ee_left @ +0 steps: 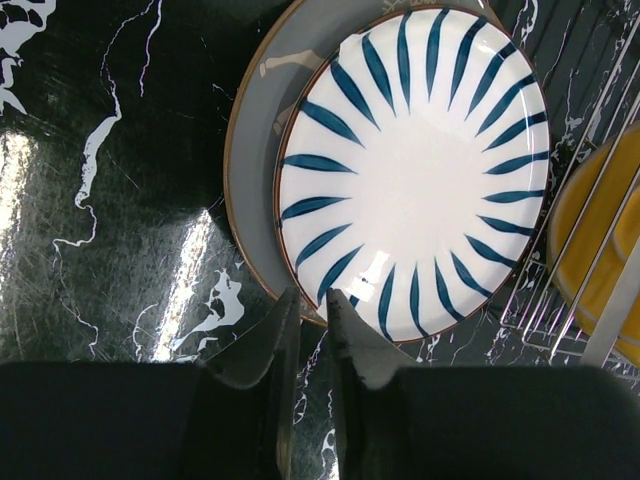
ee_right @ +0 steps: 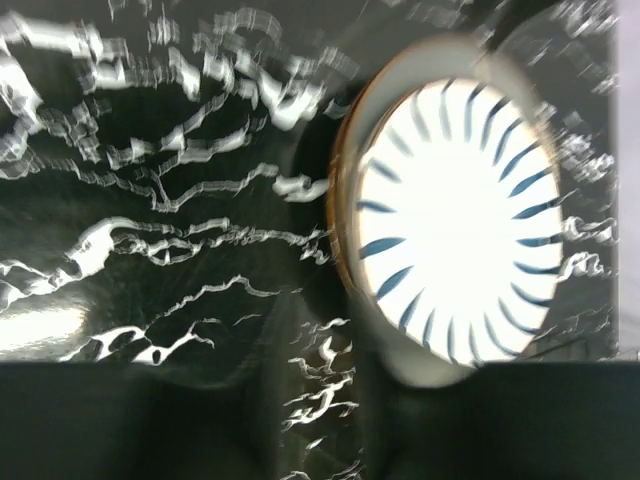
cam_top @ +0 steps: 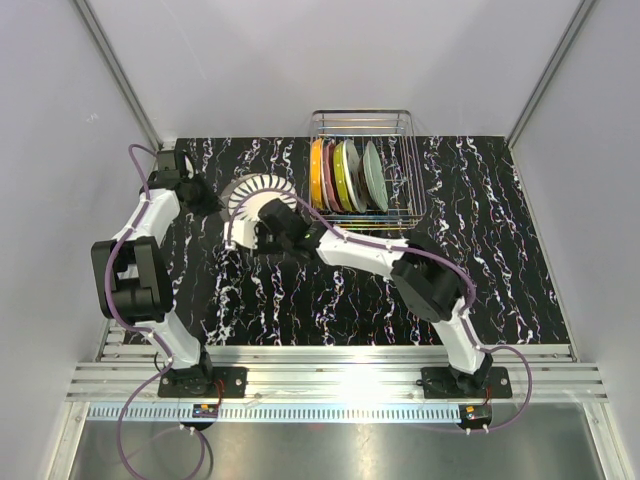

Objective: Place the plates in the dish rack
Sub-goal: Grab a plate with the right arm

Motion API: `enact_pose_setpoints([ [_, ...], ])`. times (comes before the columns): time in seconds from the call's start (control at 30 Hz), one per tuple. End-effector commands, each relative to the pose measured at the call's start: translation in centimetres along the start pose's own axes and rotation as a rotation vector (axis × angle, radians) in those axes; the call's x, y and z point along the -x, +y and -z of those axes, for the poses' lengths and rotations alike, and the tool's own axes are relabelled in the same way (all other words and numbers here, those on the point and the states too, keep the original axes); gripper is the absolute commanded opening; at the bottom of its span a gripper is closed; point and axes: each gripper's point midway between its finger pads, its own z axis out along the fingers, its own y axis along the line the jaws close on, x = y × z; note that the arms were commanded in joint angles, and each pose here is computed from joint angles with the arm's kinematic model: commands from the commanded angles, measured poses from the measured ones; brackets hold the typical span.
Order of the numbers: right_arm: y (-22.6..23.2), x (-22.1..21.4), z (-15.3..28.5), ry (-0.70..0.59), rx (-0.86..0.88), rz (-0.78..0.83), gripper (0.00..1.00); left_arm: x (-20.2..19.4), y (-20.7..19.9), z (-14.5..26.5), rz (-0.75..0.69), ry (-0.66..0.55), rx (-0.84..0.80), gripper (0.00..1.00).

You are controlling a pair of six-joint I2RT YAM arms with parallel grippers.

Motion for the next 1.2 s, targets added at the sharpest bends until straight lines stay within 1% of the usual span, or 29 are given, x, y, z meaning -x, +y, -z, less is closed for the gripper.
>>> enact_pose_setpoints([
  [0.0, -2.7, 4.8, 2.9, -0.126, -0.032, -0.021, 0.4, 2.1, -1.7, 1.8, -0.014, -0.072, -0.057, 0.23],
  [0.03, -3.2, 5.1, 2.9, -0.13, -0.042, -0.022, 0.44, 2.1, -1.7, 1.9, -0.014, -0.074, -0.056, 0.23],
  [0.07, -2.7, 4.3, 2.2, -0.102, -0.021, -0.025, 0.47, 2.1, -1.6, 1.9, -0.011, -0.073, -0.051, 0.24],
  [0.1, -2.5, 3.8, 1.8, -0.085, -0.012, -0.033, 0.55, 2.2, -1.6, 1.9, -0.013, -0.077, -0.05, 0.25],
  [0.13, -3.3, 4.2, 1.7, -0.089, -0.019, -0.04, 0.59, 2.2, -1.6, 1.9, -0.013, -0.075, -0.049, 0.27],
  [0.17, -2.4, 3.1, 0.8, -0.056, 0.012, -0.052, 0.61, 2.2, -1.5, 2.0, -0.012, -0.077, -0.046, 0.28],
  [0.2, -2.6, 3.0, 0.4, -0.054, 0.01, -0.054, 0.67, 2.3, -1.4, 2.0, -0.008, -0.079, -0.044, 0.28],
  [0.27, -1.8, 2.0, -0.6, -0.027, 0.032, -0.043, 0.73, 2.4, -1.3, 2.1, -0.008, -0.081, -0.044, 0.28],
  [0.33, -1.7, 1.8, -1.1, -0.021, 0.039, -0.04, 0.76, 2.4, -1.2, 2.1, -0.003, -0.081, -0.044, 0.29],
  [0.37, -1.3, 0.9, -1.6, -0.001, 0.055, -0.044, 0.76, 2.5, -1.2, 2.1, -0.002, -0.082, -0.045, 0.29],
  [0.53, -1.8, 0.0, -2.6, 0.006, 0.075, -0.061, 0.77, 2.4, -1.1, 2.0, 0.005, -0.077, -0.05, 0.29],
  [0.7, -1.4, -1.8, -3.5, 0.037, 0.1, -0.059, 0.77, 2.5, -1.1, 2.1, 0.006, -0.075, -0.057, 0.28],
  [0.87, -0.6, -2.4, -3.9, 0.04, 0.124, -0.071, 0.75, 2.5, -1.2, 2.2, 0.006, -0.077, -0.061, 0.27],
  [1.1, 0.1, -3.0, -4.3, 0.053, 0.141, -0.084, 0.7, 2.6, -1.4, 2.3, 0.008, -0.078, -0.072, 0.27],
  [1.17, 0.1, -2.9, -4.2, 0.051, 0.143, -0.084, 0.65, 2.5, -1.4, 2.3, 0.006, -0.076, -0.075, 0.27],
])
